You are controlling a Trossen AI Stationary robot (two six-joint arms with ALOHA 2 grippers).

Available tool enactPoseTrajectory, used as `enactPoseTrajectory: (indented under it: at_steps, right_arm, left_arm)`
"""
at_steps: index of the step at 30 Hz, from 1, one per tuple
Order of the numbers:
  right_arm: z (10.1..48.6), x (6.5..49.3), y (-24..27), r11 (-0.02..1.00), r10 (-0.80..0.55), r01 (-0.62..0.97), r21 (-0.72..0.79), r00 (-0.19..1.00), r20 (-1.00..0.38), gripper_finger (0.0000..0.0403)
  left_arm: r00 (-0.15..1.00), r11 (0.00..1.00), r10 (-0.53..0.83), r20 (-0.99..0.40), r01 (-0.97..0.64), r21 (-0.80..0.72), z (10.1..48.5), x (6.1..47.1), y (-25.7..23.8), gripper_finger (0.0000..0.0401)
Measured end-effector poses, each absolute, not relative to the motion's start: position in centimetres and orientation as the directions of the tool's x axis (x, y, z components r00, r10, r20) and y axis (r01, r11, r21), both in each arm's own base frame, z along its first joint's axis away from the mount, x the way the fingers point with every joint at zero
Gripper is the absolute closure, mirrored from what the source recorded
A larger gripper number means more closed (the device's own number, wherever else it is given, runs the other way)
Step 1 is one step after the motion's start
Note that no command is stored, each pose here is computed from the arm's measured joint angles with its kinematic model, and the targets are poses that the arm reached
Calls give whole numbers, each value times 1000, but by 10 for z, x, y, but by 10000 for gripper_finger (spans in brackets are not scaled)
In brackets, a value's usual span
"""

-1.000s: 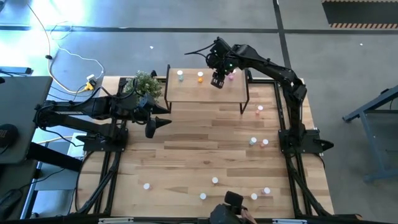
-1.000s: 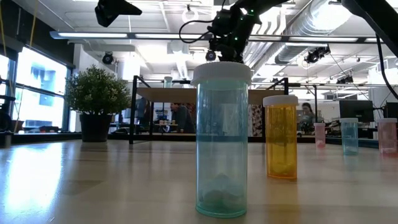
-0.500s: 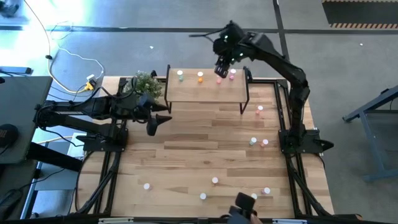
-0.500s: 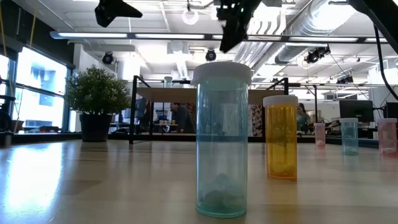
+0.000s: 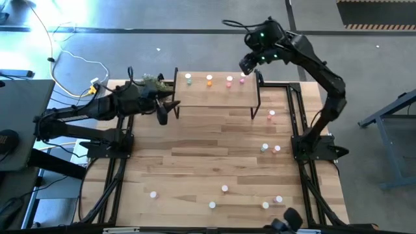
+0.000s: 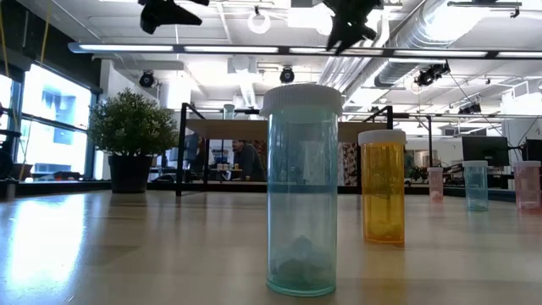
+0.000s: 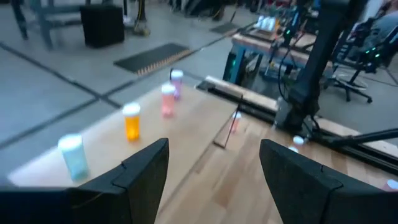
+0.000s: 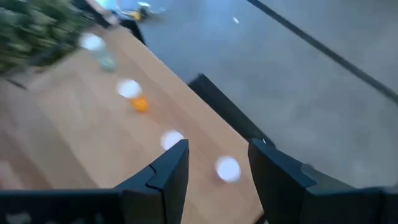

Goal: Pick and place medicine bottles onto shelf by color
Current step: Adjust the violet pill bottle on the shelf

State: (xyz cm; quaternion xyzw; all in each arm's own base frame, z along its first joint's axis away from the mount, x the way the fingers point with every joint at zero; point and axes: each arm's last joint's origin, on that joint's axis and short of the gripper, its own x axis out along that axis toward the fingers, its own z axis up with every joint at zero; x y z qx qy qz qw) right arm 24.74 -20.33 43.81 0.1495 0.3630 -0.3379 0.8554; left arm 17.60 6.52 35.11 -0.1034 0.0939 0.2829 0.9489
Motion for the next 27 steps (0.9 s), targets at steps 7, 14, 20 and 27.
enactPoseTrajectory:
  at_steps: [7,14,20,27]
  right_arm:
    - [397,223,-197,636,-492,766,93,495,-716,245]
    - [371,218,-192,629,-516,759,167,568,-641,245]
    - [357,224,-198,639,-491,750,170,568,-661,230]
    - [355,220,-214,623,-514,763,173,566,-644,186]
  left_arm:
    - [839,834,496,-222,-532,-148,353,168,85,158]
    - [821,815,541,-185,-566,-129,357,161,100,158]
    - [801,792,581,-142,-597,-129,361,157,108,158]
    - [773,761,613,-161,-633,-140,355,162,121,158]
